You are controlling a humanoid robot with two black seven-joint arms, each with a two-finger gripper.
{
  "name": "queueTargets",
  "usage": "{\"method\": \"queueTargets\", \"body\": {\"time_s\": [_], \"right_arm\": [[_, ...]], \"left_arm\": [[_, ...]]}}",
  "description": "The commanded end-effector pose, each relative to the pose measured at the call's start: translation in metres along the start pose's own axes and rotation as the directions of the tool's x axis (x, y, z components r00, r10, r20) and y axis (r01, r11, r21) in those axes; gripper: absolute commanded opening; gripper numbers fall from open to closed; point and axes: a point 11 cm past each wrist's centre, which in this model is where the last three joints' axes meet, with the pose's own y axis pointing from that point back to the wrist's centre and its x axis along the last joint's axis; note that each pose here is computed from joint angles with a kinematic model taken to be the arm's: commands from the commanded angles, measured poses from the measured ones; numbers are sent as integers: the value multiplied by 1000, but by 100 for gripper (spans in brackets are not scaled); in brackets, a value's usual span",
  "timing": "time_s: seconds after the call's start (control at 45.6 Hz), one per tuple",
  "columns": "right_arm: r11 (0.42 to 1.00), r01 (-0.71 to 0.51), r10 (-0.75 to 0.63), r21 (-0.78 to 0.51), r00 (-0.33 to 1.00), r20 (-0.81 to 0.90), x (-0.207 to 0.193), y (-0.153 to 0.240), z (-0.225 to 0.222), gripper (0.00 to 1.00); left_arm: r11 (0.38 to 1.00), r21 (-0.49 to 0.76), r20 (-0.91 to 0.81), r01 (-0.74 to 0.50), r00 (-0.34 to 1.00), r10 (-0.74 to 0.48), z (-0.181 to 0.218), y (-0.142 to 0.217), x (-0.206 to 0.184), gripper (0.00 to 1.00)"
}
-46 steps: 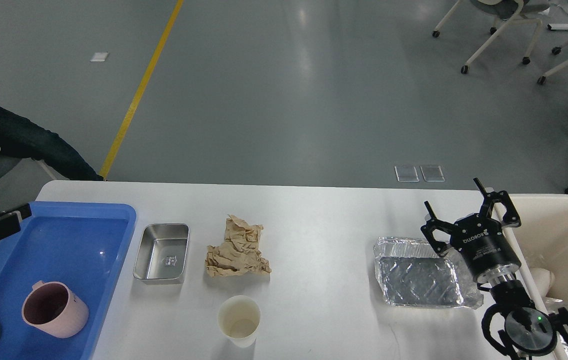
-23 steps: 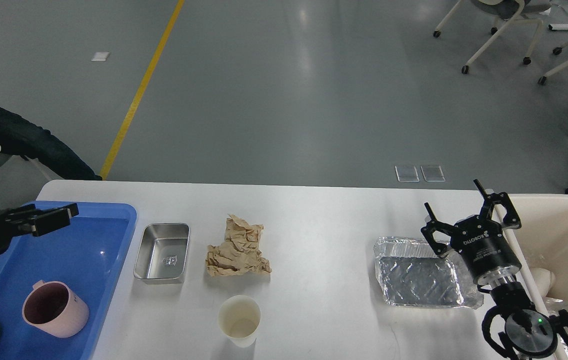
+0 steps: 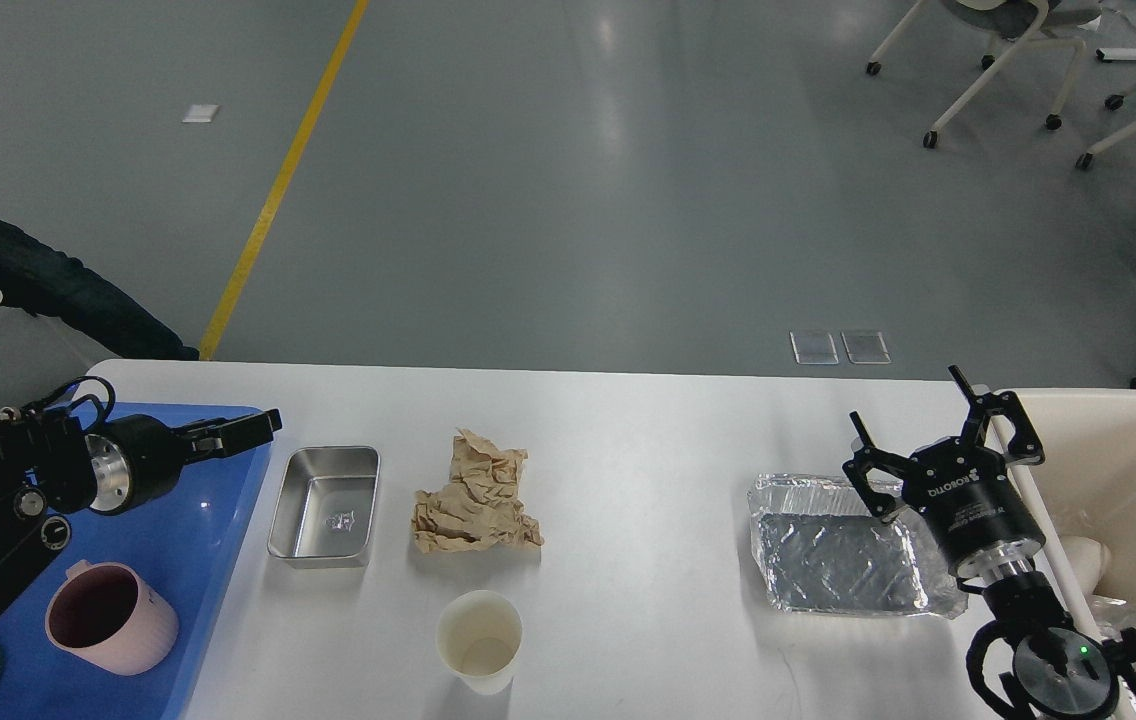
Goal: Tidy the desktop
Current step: 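Reach the left gripper to the small steel box and grasp it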
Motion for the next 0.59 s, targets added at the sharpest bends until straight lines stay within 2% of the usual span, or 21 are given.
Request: {"method": "queueTargets", "body": {"time_s": [0.0, 0.285, 0.57], "right_arm": [[1000, 2, -2, 0, 1000, -1, 0, 0, 0, 100], [1000, 0, 0, -1, 1000, -2, 0, 0, -1, 100], [1000, 0, 0, -1, 1000, -2, 0, 0, -1, 100]], "left_arm": [[1000, 24, 1, 6, 1000, -6, -5, -11, -20, 97], [999, 33, -20, 29, 999, -29, -1, -30, -50, 96], [995, 39, 8, 87, 996, -87, 2, -36, -72, 89]]}}
